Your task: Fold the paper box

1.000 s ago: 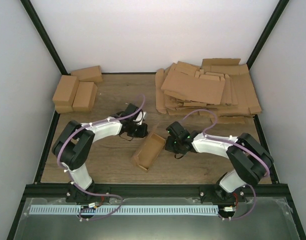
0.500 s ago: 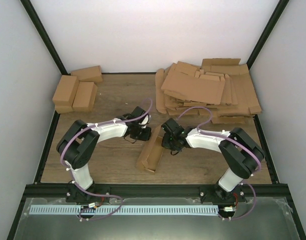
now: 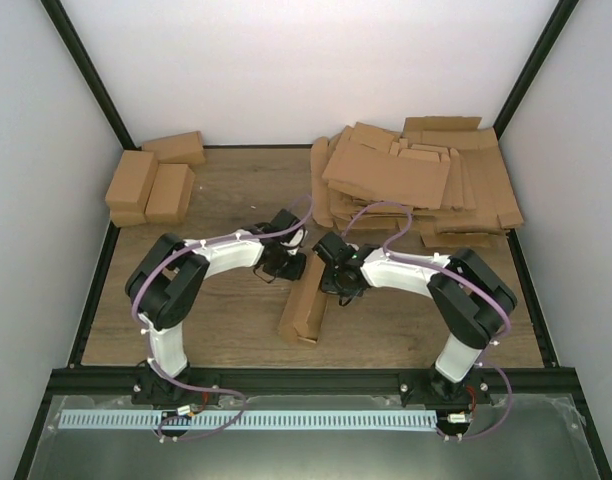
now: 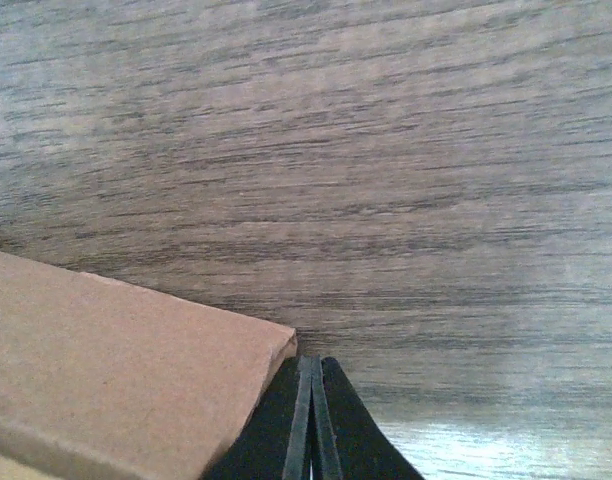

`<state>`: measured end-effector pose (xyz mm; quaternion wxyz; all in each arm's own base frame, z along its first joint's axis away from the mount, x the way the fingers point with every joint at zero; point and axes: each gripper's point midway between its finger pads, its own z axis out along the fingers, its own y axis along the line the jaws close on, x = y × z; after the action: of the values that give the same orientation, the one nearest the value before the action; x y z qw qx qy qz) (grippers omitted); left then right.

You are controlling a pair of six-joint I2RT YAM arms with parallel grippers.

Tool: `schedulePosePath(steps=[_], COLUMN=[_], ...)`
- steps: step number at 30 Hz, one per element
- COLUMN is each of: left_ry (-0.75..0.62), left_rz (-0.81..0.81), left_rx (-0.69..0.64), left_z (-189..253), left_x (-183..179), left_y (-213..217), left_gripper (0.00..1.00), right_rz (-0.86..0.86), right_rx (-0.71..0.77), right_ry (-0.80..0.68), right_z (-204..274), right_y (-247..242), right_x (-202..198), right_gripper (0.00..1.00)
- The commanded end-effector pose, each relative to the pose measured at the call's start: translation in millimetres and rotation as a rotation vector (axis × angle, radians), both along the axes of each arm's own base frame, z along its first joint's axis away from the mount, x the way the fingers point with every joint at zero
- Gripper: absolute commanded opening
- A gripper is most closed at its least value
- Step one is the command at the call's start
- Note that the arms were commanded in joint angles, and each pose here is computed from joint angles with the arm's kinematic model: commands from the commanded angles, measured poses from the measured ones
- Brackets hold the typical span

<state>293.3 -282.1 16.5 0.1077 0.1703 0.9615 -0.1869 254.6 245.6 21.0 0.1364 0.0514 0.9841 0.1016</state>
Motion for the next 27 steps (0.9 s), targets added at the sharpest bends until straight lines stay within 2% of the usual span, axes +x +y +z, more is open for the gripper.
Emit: schedulePosePath(steps=[1, 3, 8, 10, 14, 15, 16, 18, 20, 24, 27], left_ry=[0.015, 0.003, -0.027, -0.070, -0.172, -0.189, -0.203, -0.225, -0.233, -0.210, -0.207], left_rz=[-0.104, -0.089, -0.061, -0.016, 0.122, 0.149, 0.174, 0.213, 0.232, 0.254, 0.287], left_rx=[-0.088, -0.085, -0.090, -0.061, -0.003, 0.000, -0.001, 0.008, 0.032, 0.023, -0.017], left_z=[4, 7, 10, 14, 37, 43, 51, 64, 72, 82, 96], left_x=[-14, -5, 16, 31, 58, 62, 64, 62, 53, 19, -4], left_y=[-42, -44, -55, -51, -17, -7, 3, 22, 38, 60, 74], left_gripper=[0.04, 0.04, 0.06, 0.10, 0.22, 0.27, 0.31, 0.39, 0.43, 0.45, 0.49], right_rz=[0.005, -0.068, -0.154, -0.137, 0.005, 0.054, 0.093, 0.184, 0.267, 0.427, 0.553], right_rx=[0.103, 0.102, 0.074, 0.055, 0.042, 0.045, 0.048, 0.083, 0.106, 0.119, 0.158], right_ry=[-0.080, -0.094, -0.119, -0.130, -0.156, -0.170, -0.189, -0.243, -0.282, -0.343, -0.426], right_z=[23, 26, 30, 31, 36, 36, 38, 49, 59, 79, 95], right_y=[35, 25, 2, -5, -10, -11, -13, -12, -12, -7, 8], right_x=[12, 12, 9, 10, 10, 6, 3, -2, -6, -8, -5], right_gripper=[0.01, 0.01, 0.12, 0.23, 0.25, 0.29, 0.39, 0.50, 0.63, 0.71, 0.83])
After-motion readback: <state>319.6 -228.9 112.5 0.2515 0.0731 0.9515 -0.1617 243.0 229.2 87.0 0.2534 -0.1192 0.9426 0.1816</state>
